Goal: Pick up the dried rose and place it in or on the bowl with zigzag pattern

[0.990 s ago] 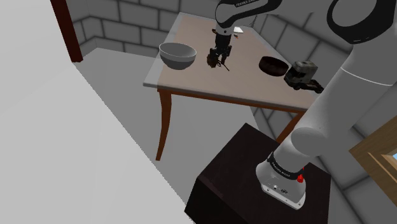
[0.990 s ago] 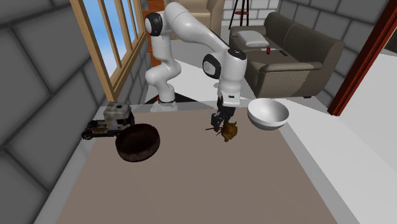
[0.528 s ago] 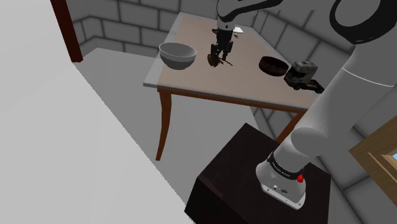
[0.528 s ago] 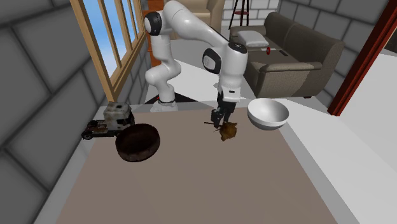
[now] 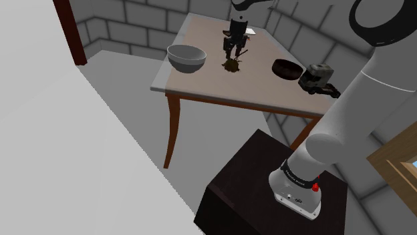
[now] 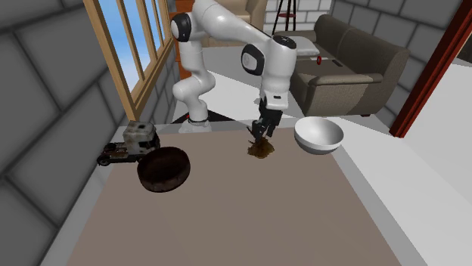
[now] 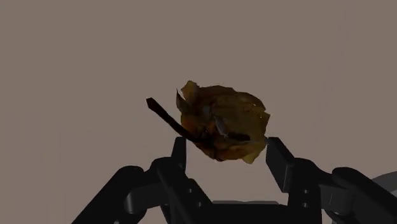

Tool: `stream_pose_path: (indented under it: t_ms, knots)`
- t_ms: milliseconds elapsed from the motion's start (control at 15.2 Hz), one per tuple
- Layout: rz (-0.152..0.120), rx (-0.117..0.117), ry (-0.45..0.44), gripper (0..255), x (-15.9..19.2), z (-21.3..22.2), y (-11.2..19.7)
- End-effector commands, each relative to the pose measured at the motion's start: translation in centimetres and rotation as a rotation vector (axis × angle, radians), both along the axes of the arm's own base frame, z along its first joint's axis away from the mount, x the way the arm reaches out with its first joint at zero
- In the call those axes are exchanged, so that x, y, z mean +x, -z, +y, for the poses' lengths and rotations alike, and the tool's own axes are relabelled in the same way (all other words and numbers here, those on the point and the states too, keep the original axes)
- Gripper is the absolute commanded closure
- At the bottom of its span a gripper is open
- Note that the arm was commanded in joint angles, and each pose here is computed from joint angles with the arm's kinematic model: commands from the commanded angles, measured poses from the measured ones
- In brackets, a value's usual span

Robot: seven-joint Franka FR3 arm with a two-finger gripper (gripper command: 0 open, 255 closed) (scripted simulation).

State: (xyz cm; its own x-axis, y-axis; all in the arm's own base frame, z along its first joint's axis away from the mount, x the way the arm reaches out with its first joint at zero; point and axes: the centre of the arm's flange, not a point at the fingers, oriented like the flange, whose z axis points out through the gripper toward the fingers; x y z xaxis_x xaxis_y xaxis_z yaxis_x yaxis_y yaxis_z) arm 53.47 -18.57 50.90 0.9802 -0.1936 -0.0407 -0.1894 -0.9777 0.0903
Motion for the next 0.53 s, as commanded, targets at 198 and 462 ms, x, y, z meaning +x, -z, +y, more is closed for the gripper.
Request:
stream_pose_path:
  t_ms: [198, 462]
  knots:
    - [0.0, 0.0, 0.0, 255, 0.1, 0.0, -2.8]
    - [0.0, 0.0, 0.0, 0, 0.0, -0.1, -3.3]
